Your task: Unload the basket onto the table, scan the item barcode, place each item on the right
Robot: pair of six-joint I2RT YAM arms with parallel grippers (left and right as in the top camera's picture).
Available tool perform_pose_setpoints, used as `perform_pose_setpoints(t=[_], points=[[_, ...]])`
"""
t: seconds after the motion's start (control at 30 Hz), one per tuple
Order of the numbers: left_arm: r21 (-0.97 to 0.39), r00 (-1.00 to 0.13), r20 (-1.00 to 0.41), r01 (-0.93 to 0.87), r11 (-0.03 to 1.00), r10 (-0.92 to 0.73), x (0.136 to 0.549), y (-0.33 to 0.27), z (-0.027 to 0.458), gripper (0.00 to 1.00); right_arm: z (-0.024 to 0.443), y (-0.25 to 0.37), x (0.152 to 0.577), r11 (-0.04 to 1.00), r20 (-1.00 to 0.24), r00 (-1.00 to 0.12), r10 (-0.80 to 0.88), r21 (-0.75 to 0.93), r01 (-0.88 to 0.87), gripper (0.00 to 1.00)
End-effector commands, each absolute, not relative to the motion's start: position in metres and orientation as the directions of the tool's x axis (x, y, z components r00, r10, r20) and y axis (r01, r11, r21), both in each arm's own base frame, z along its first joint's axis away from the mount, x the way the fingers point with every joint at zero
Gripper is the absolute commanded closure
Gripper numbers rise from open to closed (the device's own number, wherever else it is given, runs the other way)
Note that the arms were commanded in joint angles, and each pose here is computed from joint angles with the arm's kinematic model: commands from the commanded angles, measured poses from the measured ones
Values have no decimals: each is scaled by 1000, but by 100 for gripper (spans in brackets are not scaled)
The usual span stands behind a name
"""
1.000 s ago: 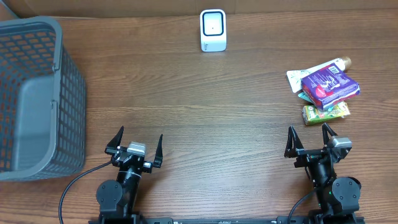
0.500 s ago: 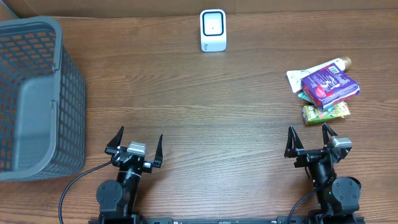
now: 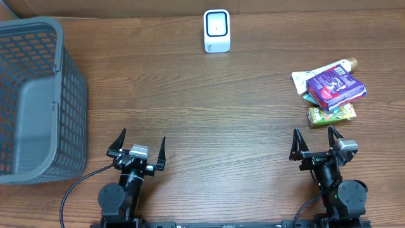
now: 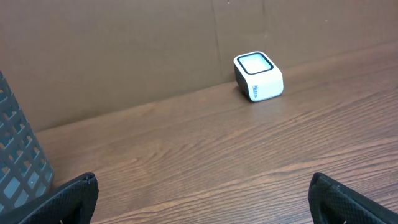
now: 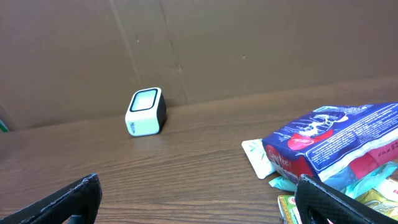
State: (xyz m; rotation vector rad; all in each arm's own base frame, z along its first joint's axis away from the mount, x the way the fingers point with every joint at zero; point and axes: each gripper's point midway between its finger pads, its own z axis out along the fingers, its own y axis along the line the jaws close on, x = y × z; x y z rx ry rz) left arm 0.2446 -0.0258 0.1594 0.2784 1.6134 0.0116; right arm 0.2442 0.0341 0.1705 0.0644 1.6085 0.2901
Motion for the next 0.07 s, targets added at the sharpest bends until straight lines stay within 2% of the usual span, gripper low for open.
perform_pose_setpoints(t=[0.0,0.03], points=[[197,-27,-979,163,967,204,244,-25,160,0,170,34,244,966,-975,-55,215,221,-137,0],[197,-27,-979,163,967,204,244,-25,160,0,170,34,244,966,-975,-55,215,221,-137,0]])
